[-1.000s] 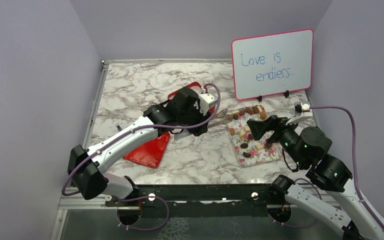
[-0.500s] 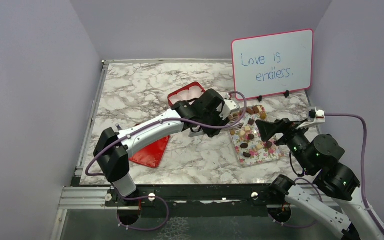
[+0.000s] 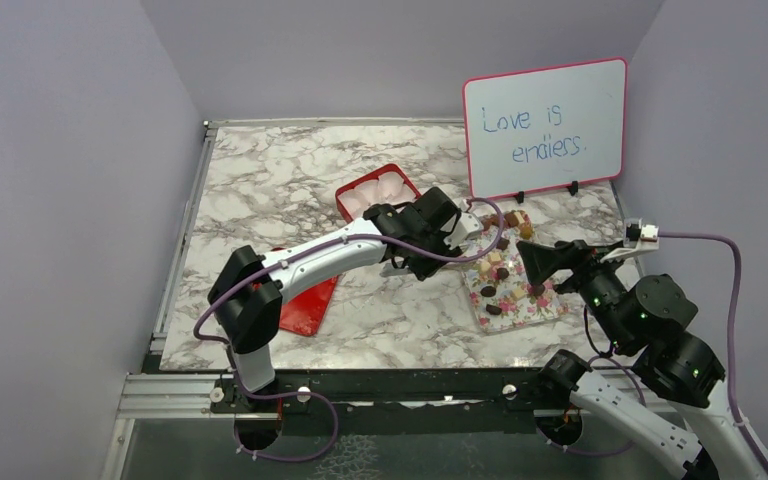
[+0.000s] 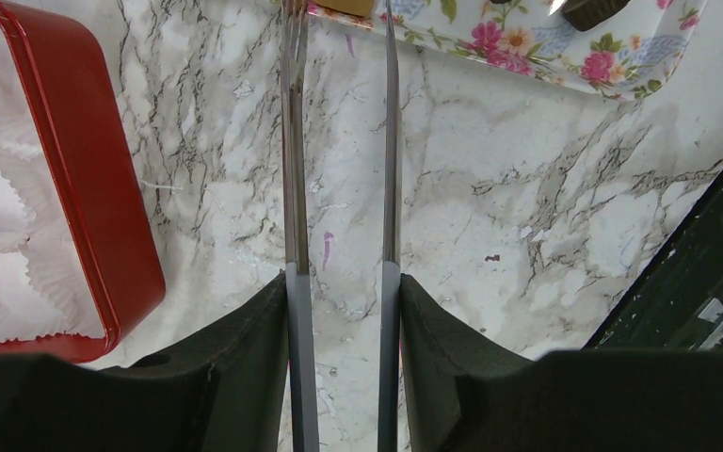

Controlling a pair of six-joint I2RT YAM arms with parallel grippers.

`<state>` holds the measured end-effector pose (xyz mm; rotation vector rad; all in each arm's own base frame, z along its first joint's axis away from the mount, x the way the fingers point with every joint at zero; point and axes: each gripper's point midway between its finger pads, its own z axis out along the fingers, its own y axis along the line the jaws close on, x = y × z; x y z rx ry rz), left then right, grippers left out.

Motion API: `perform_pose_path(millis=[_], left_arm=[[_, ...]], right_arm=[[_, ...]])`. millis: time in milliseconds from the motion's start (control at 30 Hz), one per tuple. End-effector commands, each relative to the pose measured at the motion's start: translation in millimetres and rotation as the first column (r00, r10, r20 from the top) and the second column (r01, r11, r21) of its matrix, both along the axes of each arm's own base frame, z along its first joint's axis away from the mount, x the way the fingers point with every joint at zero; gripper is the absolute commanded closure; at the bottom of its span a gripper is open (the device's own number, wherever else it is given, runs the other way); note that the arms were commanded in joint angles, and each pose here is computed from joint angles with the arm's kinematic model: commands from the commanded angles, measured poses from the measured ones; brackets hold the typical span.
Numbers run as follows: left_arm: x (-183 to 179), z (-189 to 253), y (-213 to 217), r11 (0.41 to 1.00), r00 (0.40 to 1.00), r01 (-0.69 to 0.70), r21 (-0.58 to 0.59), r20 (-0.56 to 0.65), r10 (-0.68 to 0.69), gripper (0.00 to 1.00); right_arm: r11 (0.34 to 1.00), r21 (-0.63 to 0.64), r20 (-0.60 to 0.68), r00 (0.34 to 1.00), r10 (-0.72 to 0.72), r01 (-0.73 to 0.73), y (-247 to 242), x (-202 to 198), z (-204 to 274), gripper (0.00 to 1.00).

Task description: Pack the chocolate

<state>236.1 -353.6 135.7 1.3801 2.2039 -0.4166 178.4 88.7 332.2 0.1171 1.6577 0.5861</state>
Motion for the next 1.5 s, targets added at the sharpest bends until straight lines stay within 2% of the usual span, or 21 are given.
perform_pose_path(millis=[0, 467, 633, 967, 1467], left_arm=[[7, 8, -8, 1.0, 0.999, 0.016, -0.004, 0.034, -0.016, 0.57], [8, -9, -10, 0.999, 1.0, 0.022, 0.029, 0.011, -0.022, 0.56], [5, -3, -13, 0.999, 0.999, 0.034, 0.006, 0.004, -0.035, 0.62], [6, -7, -13, 1.0, 1.0, 0.014, 0.013, 0.0, -0.014, 0.63], [7, 21, -17, 0.996, 0.998, -0.058, -0.066, 0.006, 0.059, 0.66]], right_arm=[[0.999, -0.004, 0.005, 0.999, -0.046, 0.046, -12, -1, 1, 0.02], [0.999, 0.0, 0.004, 0.999, -0.032, 0.032, -10, -3, -1, 0.02], [1.0, 0.006, 0.007, 1.0, -0.027, 0.027, -10, -4, -1, 0.02], [1.0, 0.012, -0.021, 1.0, 0.009, -0.008, -2, -5, -11, 0.02], [0.999, 0.008, -0.046, 0.998, 0.034, -0.034, 8, -3, -22, 0.02]])
